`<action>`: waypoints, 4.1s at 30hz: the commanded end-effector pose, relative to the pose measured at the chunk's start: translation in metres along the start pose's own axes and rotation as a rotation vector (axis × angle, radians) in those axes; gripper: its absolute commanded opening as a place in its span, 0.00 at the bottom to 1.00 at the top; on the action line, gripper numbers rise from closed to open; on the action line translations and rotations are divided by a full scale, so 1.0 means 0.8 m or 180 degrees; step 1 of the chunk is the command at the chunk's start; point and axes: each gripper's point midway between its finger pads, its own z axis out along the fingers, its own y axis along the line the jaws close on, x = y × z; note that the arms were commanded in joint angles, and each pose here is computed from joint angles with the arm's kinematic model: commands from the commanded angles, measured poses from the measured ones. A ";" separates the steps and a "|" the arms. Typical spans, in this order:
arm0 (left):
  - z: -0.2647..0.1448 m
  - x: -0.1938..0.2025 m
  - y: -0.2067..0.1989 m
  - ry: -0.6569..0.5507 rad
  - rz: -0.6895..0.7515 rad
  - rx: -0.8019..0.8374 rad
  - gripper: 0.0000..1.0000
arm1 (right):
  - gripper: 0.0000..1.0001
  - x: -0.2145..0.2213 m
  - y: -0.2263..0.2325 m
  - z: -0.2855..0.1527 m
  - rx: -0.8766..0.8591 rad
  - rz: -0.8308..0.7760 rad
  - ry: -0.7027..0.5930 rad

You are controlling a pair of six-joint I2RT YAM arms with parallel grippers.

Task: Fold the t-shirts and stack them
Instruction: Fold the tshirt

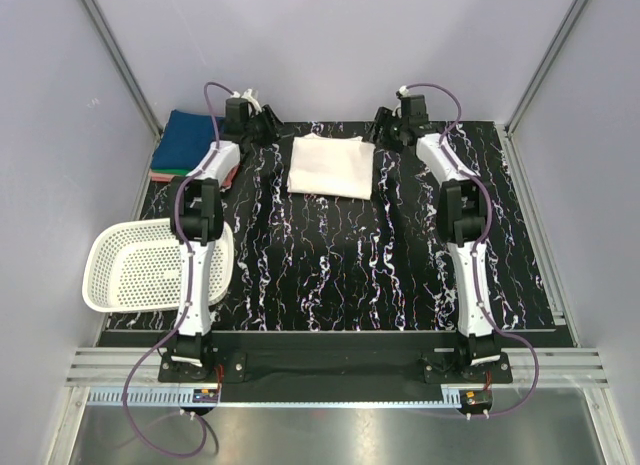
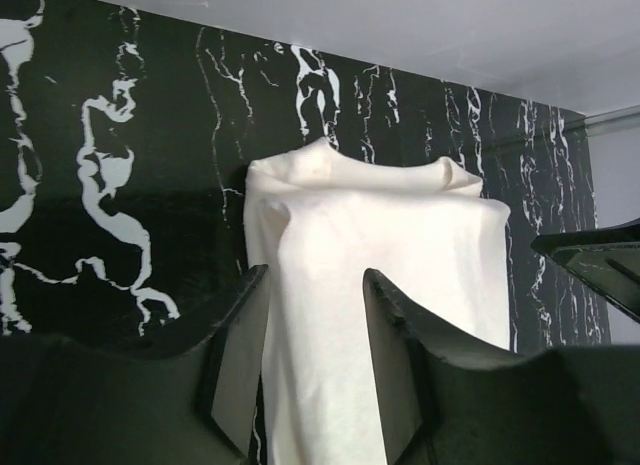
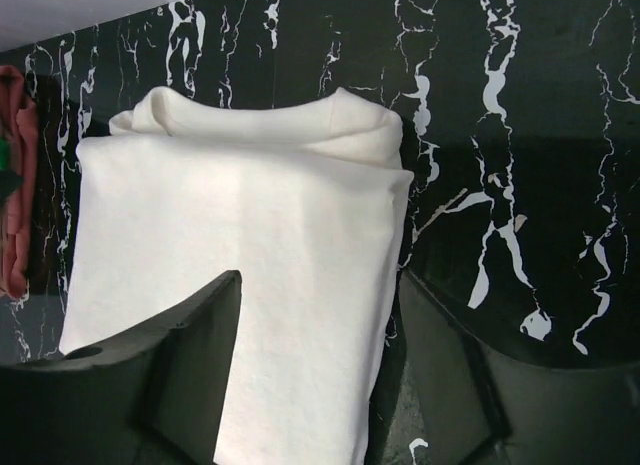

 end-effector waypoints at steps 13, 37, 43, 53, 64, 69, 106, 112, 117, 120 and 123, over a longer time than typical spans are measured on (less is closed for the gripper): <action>-0.091 0.077 -0.039 0.0465 0.0616 -0.0346 0.57 | 0.76 0.069 0.026 -0.090 -0.0476 -0.0183 0.0520; -0.076 0.167 0.026 0.1132 0.0401 -0.0769 0.49 | 0.50 0.163 -0.009 -0.063 -0.0565 0.0083 0.1094; -0.084 0.176 0.010 0.1275 0.0258 -0.0630 0.22 | 0.22 0.170 -0.007 -0.065 -0.0618 0.0147 0.1154; -0.135 0.219 -0.030 0.1592 -0.0057 -0.0382 0.09 | 0.00 0.190 -0.011 -0.114 -0.0364 0.0262 0.1214; -0.234 0.280 -0.028 0.1673 -0.0017 -0.0788 0.37 | 0.30 0.281 -0.049 -0.223 0.0312 0.0422 0.1579; -0.248 0.238 -0.077 0.1404 0.0162 -0.0550 0.40 | 0.26 0.261 -0.030 -0.248 0.0317 0.0504 0.1498; -0.178 0.180 -0.086 0.0915 0.0389 -0.0488 0.43 | 0.00 0.272 0.167 -0.137 -0.1582 0.0655 0.1698; -0.195 0.205 -0.131 0.0932 0.0533 -0.0251 0.45 | 0.00 0.277 0.165 -0.152 -0.1578 0.0634 0.1767; -0.180 0.261 -0.114 0.1184 0.0494 -0.0218 0.45 | 0.00 0.306 0.136 -0.141 -0.1511 0.0708 0.1860; -0.175 0.296 -0.088 0.1316 0.0425 -0.0271 0.44 | 0.00 0.322 0.119 -0.137 -0.1492 0.0758 0.1900; -0.177 0.316 -0.052 0.1389 0.0387 -0.0531 0.44 | 0.00 0.329 0.102 -0.135 -0.1436 0.0809 0.1929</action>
